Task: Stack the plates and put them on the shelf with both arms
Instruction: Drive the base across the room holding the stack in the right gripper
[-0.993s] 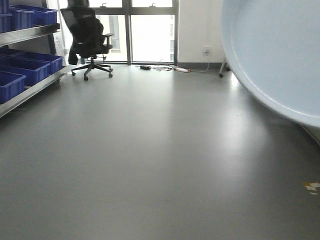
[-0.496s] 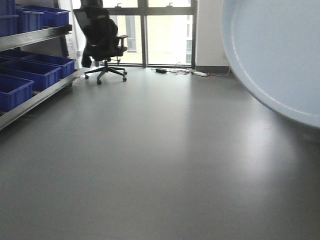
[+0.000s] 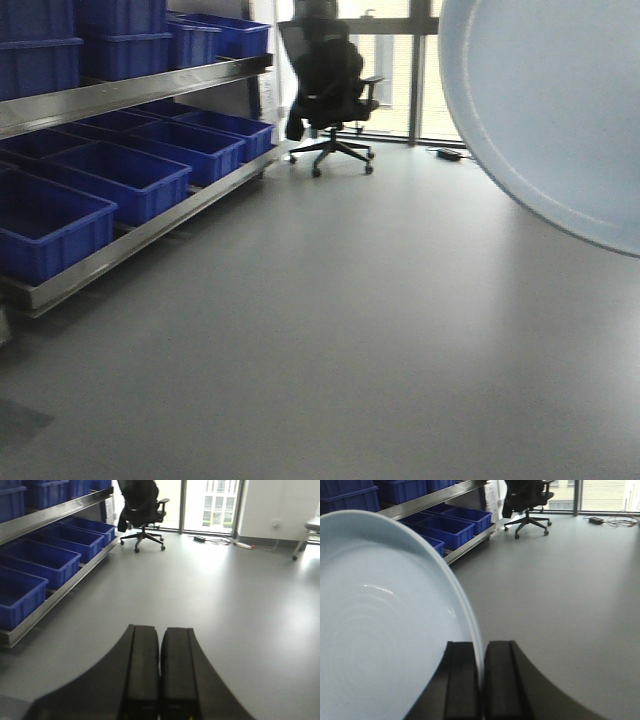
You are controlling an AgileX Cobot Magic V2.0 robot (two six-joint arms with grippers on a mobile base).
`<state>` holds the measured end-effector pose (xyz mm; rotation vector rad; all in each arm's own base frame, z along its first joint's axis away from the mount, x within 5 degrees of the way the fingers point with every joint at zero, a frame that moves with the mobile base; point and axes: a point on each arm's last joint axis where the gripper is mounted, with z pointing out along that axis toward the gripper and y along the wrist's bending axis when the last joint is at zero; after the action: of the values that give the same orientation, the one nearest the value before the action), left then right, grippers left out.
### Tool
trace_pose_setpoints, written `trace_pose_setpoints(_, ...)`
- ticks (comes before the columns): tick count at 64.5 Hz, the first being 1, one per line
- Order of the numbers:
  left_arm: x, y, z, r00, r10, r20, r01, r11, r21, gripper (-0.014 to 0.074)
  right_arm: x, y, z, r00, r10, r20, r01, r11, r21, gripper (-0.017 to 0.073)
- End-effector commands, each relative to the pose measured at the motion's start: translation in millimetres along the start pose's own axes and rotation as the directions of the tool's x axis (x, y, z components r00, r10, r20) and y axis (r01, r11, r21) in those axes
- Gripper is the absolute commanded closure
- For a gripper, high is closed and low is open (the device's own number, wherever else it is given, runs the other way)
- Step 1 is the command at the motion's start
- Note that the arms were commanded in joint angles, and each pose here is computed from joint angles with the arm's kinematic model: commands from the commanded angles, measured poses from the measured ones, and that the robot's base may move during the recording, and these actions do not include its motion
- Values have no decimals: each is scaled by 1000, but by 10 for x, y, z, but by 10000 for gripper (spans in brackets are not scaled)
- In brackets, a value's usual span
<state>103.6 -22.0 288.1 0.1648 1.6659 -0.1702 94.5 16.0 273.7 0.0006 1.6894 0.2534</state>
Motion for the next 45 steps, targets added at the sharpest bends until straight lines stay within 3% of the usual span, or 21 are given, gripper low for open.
trace_pose_setpoints(1,-169,17,-9,994,-12,108,14,1000,-18,512,-202,17,-23,991,-1,134,1,1000,-4,503)
trace_pose_setpoints(45,-169,17,-9,994,-12,108,14,1000,-18,512,-202,17,-23,991,-1,134,1,1000,-4,503)
